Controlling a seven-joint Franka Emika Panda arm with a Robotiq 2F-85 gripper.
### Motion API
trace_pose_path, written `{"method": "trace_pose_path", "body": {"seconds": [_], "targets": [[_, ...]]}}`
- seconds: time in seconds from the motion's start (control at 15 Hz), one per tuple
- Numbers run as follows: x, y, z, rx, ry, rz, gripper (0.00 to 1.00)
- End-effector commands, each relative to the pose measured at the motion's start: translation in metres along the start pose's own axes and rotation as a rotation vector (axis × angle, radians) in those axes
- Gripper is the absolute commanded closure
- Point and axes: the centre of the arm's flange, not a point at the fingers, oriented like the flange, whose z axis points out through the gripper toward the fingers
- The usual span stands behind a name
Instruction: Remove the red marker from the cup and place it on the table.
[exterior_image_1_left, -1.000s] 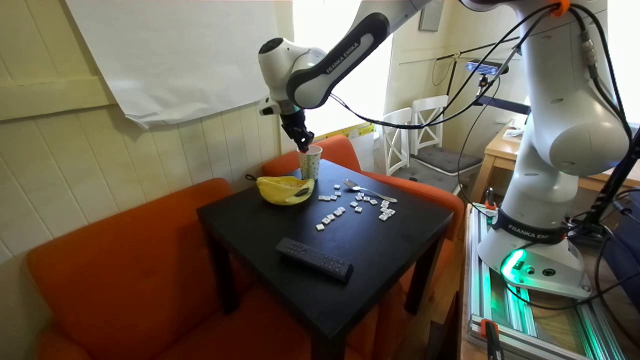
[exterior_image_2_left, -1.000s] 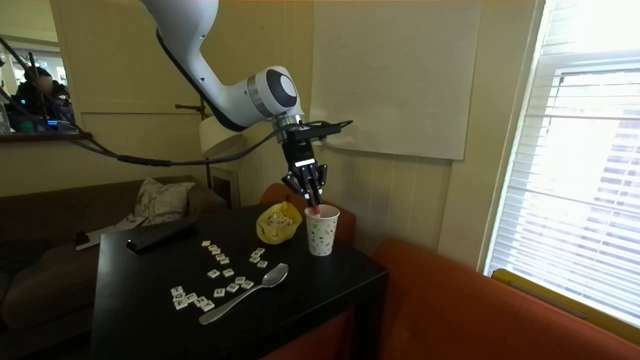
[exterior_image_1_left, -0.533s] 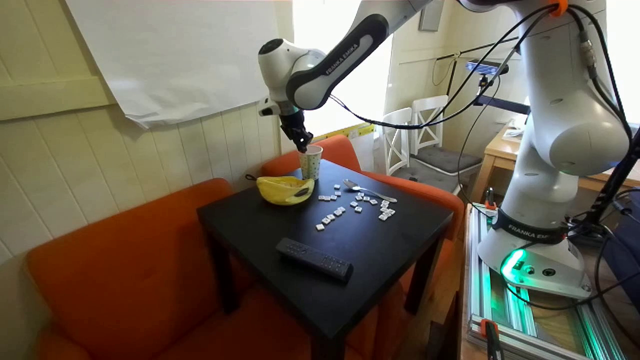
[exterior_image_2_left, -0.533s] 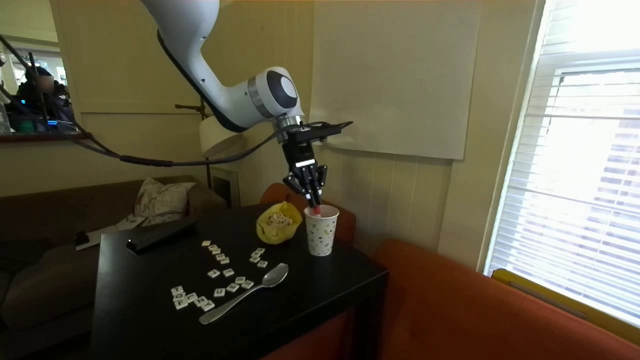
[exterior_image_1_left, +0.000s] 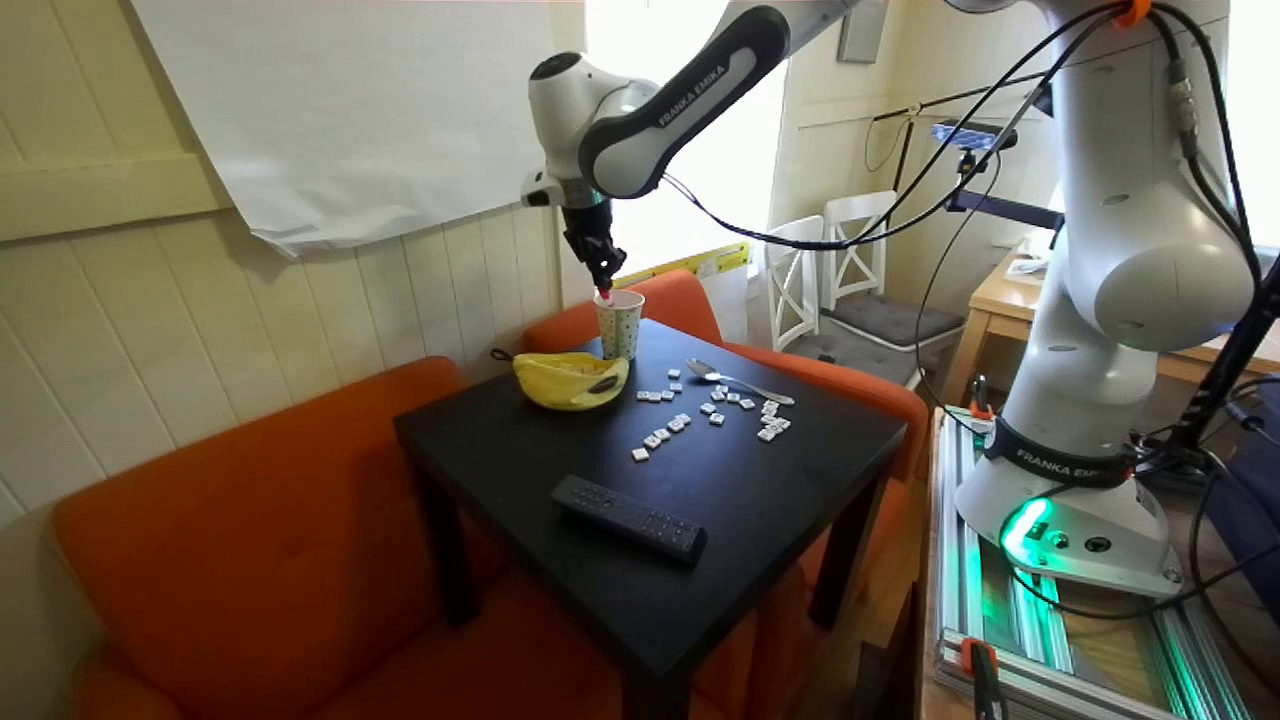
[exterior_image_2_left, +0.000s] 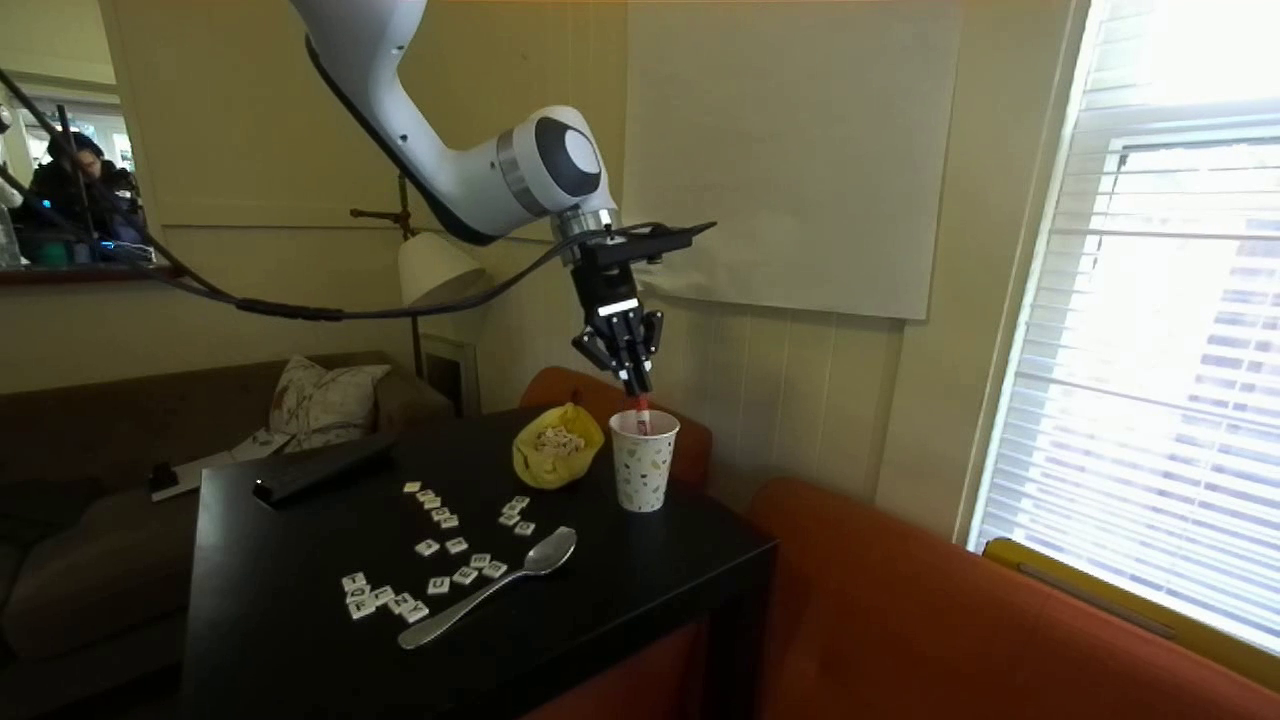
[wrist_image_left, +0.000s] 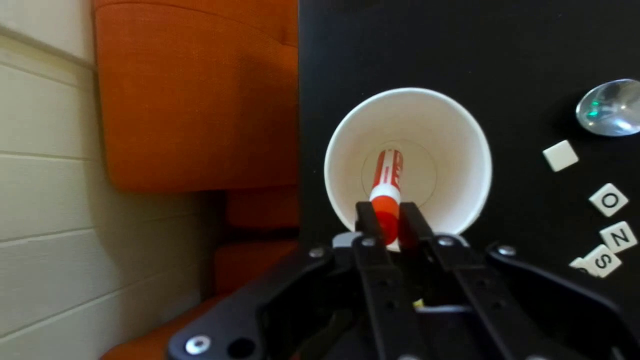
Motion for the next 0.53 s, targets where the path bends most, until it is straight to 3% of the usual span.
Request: {"method": "trace_pose_path", "body": {"seconds": [0.0, 0.47], "targets": [[-0.043, -0.024, -0.039, -0.042, 0.083, 0.050, 0.96], [-0.094, -0.068, -0.109, -0.160, 0.247, 0.058, 0.96]]}}
